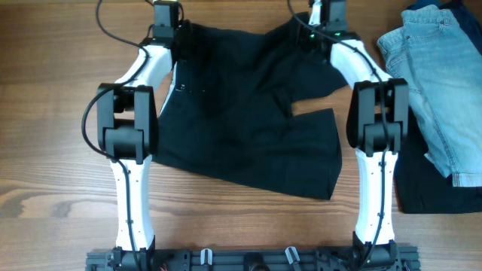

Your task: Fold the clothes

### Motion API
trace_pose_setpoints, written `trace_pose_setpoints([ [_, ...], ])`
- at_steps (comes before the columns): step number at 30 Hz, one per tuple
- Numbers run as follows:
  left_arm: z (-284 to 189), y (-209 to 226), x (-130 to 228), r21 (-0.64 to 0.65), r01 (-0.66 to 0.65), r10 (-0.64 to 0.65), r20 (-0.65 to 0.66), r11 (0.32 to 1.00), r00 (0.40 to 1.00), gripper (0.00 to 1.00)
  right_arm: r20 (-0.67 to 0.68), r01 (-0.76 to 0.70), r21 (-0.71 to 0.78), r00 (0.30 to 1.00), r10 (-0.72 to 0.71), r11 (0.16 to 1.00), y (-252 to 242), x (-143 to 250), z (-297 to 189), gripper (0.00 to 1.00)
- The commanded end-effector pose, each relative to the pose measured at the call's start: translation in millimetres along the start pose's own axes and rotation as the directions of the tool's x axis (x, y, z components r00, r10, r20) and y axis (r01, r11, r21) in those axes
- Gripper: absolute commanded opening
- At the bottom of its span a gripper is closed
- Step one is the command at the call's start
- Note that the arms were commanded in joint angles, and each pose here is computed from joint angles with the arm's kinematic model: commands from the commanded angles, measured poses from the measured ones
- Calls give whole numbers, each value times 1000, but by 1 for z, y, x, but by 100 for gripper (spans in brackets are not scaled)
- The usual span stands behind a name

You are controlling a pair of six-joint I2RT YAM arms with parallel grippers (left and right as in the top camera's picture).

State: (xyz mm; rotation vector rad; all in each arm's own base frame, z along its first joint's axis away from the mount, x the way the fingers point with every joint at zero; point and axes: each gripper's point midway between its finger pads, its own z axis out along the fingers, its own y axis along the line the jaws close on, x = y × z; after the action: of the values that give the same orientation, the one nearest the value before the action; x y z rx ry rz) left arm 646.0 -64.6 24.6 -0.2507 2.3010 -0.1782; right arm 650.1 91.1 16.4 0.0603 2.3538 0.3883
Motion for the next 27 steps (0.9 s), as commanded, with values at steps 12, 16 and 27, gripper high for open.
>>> trace_pose_setpoints([
  [12,-21,32,-60,-51,149,-139,160,988,977,4,152,-13,49,988,5,999,-41,-70,-36,81],
  [16,-43,60,-65,-202,164,-132,163,965,978,4,142,-27,54,990,19,998,-34,-85,-68,100],
  [27,-177,71,-83,-262,241,-242,30,935,970,93,-168,-99,64,980,109,993,-1,-44,-179,98],
])
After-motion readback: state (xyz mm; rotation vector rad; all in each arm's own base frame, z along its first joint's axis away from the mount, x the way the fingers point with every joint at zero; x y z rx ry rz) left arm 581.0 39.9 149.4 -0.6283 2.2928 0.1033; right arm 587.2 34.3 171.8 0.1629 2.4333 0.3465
